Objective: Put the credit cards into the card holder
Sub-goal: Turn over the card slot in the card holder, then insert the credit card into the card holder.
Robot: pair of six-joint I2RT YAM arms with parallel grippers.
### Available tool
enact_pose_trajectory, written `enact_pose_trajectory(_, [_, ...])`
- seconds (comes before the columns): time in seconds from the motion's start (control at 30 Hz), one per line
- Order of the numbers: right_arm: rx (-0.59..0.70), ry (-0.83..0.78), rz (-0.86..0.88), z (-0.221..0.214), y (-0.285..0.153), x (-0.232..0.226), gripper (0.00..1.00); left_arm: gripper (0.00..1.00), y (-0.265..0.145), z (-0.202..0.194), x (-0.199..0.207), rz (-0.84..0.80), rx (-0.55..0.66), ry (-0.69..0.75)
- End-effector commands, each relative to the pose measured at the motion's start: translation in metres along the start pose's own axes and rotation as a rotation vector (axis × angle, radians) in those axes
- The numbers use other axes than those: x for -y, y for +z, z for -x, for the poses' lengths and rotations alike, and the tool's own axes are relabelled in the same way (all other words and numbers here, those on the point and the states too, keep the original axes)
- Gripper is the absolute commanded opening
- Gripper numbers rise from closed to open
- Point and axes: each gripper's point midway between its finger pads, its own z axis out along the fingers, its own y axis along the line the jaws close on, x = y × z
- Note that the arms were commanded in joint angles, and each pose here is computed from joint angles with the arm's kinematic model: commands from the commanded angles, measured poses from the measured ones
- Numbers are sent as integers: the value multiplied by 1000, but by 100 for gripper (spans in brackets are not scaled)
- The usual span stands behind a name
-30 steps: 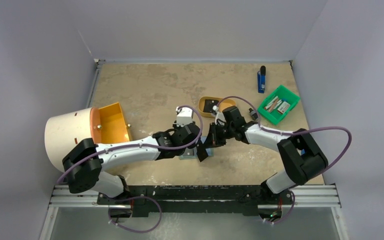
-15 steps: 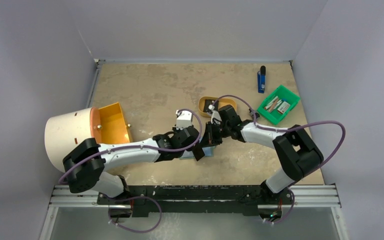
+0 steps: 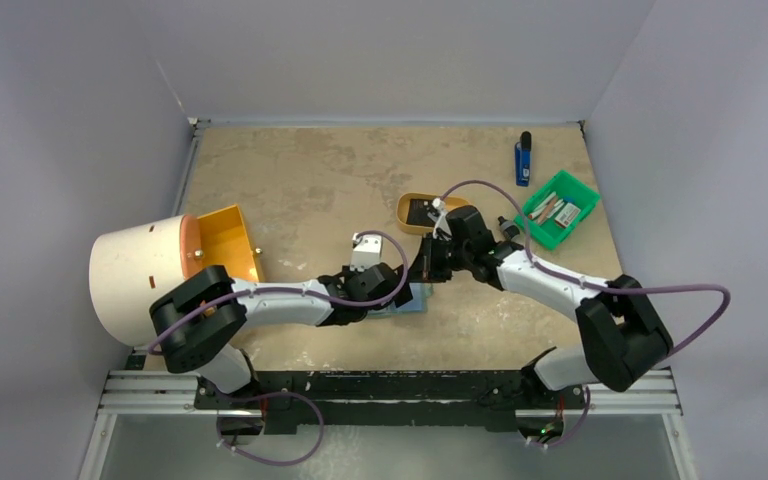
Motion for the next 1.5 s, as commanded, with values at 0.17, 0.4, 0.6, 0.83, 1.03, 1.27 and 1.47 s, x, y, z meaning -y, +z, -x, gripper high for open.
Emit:
enact_pose_trajectory(0.17, [53,105,-34,9,7,14,0,9,1,0,-7,16,23,-37])
enact_pose_trajectory(0.4, [10,91,33,9,21,7,0,8,2,-2,-9,18,19,-38])
enact_pose_trajectory(0.6, [-10,83,52,5,25,7,0,8,0,1,-7,12,24,-44])
enact_pose_trajectory(0.83, [-20,88,64,2,28,8,0,8,-1,3,-6,9,25,-45])
enact_pose_trajectory(1.03, [-34,115,39,-6,28,15,0,8,-3,6,-6,11,31,-48])
enact_pose_trajectory(1.27, [10,101,32,-3,18,14,0,8,-4,6,-7,12,32,-51])
enact_pose_trajectory(1.47, [4,91,16,-9,14,17,0,7,-4,6,-7,12,33,-53])
